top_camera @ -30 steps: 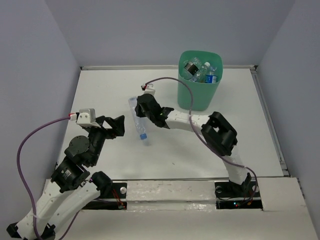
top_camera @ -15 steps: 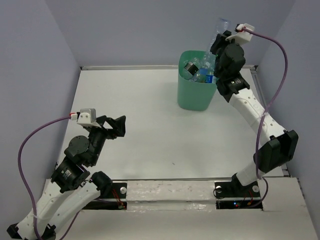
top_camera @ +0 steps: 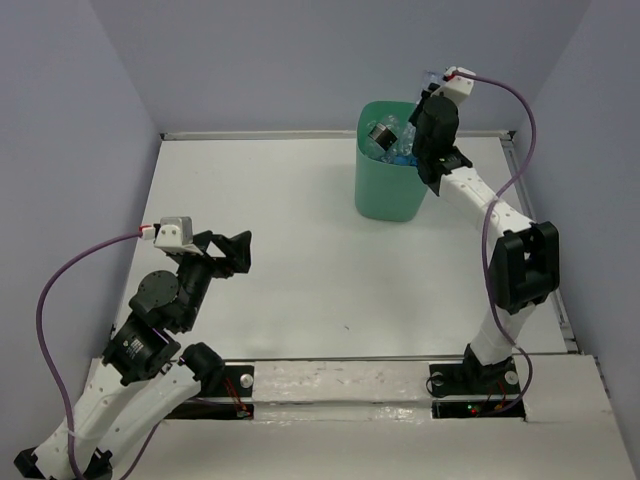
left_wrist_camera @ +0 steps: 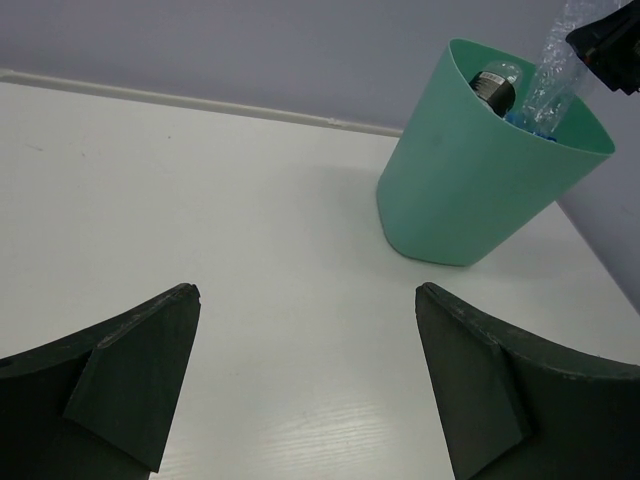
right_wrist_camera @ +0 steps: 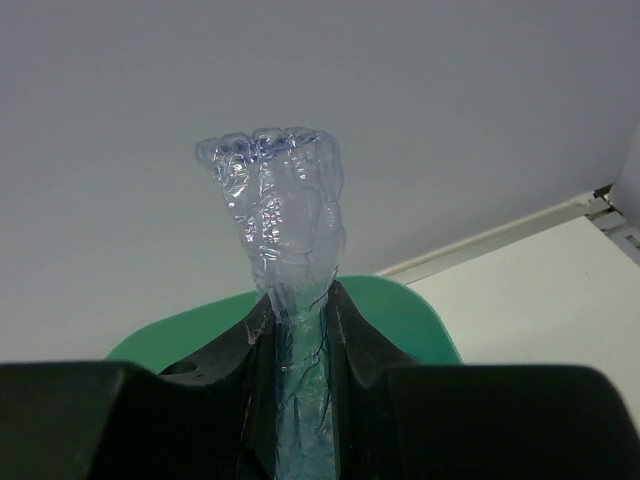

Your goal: Put the plastic bottles in the bin

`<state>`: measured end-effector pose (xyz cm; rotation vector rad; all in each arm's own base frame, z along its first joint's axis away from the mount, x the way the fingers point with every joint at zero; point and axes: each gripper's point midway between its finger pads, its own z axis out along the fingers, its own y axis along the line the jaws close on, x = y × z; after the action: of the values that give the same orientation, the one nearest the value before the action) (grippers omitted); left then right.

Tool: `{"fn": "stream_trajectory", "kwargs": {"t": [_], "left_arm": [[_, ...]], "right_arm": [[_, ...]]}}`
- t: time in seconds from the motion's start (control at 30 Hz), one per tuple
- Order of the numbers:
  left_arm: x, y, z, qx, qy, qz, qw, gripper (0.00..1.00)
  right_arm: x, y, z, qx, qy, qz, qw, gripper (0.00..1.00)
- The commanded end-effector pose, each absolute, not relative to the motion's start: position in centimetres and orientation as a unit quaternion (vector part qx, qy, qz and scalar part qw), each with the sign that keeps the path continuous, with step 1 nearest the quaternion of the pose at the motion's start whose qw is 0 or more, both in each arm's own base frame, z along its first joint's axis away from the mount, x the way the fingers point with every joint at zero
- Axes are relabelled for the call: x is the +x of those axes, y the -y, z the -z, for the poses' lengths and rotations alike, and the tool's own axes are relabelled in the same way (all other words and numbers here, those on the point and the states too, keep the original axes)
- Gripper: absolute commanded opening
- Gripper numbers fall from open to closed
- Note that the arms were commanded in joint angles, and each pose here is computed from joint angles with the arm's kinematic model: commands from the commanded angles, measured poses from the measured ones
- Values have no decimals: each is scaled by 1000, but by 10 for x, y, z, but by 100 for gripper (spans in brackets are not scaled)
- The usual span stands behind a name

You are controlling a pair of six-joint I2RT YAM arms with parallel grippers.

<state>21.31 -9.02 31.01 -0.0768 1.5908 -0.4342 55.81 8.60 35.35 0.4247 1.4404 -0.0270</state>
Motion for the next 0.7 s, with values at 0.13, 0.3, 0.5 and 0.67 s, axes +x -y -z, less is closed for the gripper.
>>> {"fn": "stream_trajectory", "kwargs": {"t": [0.13,0.3,0.5,0.67], "left_arm": [[220,91,-314,-36,-701,190,687,99],[222,95,-313,-29,-704,192,684,99],[219,89,-317,-40,-697,192,690,99],[218,86,-321,-41,-692,192,695,99]], "right_arm": [[535,-90,-364,250,-623,-79,737,15],[526,-108,-349,255,-646,-132,707,26],[512,-109,-354,230,-652,-133,710,85],[490,-100,-397,203,-634,-121,736,97]]}}
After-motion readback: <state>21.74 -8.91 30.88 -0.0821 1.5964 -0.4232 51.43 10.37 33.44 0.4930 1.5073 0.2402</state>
